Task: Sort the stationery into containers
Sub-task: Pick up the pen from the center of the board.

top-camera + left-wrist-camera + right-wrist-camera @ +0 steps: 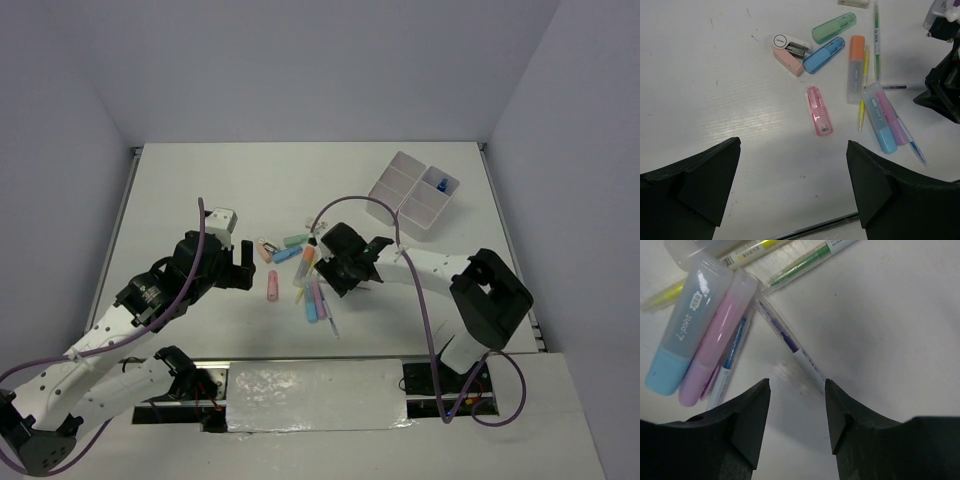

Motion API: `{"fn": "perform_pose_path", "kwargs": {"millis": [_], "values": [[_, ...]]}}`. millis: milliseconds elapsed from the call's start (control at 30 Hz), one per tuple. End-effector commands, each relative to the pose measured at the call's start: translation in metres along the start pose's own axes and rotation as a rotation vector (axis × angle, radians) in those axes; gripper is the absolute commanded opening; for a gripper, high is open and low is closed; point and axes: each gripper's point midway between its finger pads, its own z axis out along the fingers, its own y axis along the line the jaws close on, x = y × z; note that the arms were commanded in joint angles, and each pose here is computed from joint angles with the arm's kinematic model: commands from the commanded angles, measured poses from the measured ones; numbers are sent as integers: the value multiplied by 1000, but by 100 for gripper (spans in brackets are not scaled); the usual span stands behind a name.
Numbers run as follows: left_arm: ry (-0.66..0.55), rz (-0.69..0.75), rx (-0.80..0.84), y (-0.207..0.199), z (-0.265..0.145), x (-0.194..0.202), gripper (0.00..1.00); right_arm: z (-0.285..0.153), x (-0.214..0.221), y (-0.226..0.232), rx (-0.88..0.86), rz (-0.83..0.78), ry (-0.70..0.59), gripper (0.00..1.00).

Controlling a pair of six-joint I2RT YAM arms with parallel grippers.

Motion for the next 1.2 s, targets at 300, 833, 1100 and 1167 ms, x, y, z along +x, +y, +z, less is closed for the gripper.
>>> {"fn": "perform_pose_path", "kwargs": {"millis": [300,833,1100,1167], "values": [[-39,-7,44,-6,-4,-8,99,16,1,-11,-7,-41,80,43],[-55,-15,66,-9,-8,-11,99,29,43,-12,-8,7,249,0],[-27,-88,160,-30,-12,-13,99,7,33,-22,24,130,142,0],[-40,-124,228,-45,-9,-19,99,0,25,-20,6,129,93,0]]}}
